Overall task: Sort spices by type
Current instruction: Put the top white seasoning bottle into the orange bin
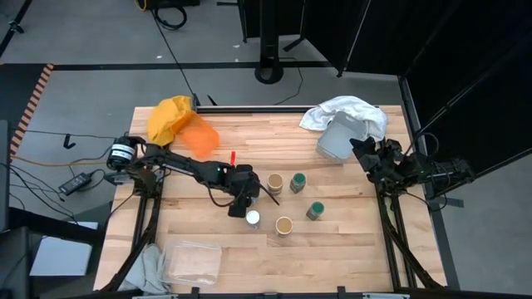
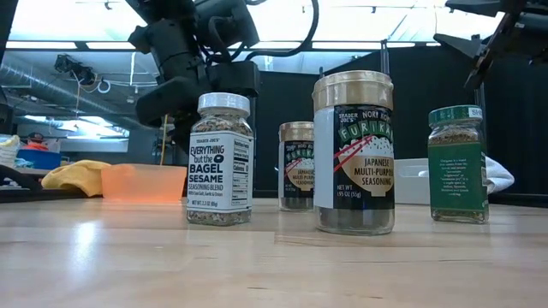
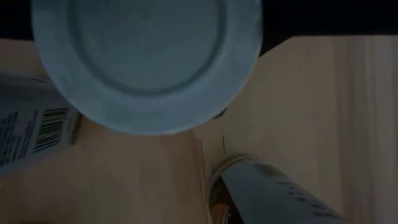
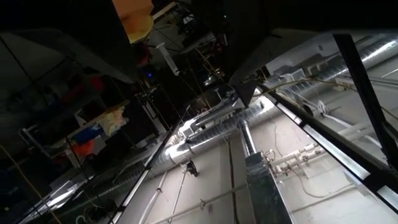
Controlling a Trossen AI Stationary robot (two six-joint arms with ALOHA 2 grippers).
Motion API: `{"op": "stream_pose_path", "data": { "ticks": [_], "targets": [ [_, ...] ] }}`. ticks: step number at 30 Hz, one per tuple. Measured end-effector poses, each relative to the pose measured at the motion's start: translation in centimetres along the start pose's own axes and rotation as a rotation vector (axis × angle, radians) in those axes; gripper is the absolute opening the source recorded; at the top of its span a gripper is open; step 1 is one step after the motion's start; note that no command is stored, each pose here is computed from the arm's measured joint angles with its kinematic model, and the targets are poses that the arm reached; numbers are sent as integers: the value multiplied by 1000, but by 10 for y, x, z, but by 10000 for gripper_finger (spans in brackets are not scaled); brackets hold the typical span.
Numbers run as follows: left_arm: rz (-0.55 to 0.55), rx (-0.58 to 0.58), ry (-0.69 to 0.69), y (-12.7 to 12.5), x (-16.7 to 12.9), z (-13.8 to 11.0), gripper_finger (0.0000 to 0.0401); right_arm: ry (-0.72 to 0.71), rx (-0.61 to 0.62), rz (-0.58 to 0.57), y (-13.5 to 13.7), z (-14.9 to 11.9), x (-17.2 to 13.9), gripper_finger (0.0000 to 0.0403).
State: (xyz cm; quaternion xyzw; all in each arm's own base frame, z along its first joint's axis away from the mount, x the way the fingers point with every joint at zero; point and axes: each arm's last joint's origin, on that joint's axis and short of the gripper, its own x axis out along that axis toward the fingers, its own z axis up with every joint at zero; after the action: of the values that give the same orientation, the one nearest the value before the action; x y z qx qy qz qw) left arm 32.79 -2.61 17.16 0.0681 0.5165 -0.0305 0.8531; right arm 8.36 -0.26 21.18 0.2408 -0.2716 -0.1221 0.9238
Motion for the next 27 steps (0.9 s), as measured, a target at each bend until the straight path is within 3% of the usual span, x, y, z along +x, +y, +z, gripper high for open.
{"op": "stream_pose_path", "data": {
  "ticks": [6, 12, 15, 22, 27],
  "targets": [
    [5, -94, 12, 5, -9, -2, 177, 15, -8, -6, -1, -2, 0, 261],
    [87, -343, -50, 34, -49, -3, 177, 15, -8, -7, -1, -2, 0, 261],
    [208, -493, -68, 53, -75, -13, 177, 16, -9, -8, -1, -2, 0, 261],
    [614, -908, -39, 93, -134, -58, 177, 30, -16, -13, -1, -3, 0, 261],
    [736, -1134, -24, 112, -156, -91, 177, 32, -18, -19, -2, -4, 0, 261]
  ]
}}
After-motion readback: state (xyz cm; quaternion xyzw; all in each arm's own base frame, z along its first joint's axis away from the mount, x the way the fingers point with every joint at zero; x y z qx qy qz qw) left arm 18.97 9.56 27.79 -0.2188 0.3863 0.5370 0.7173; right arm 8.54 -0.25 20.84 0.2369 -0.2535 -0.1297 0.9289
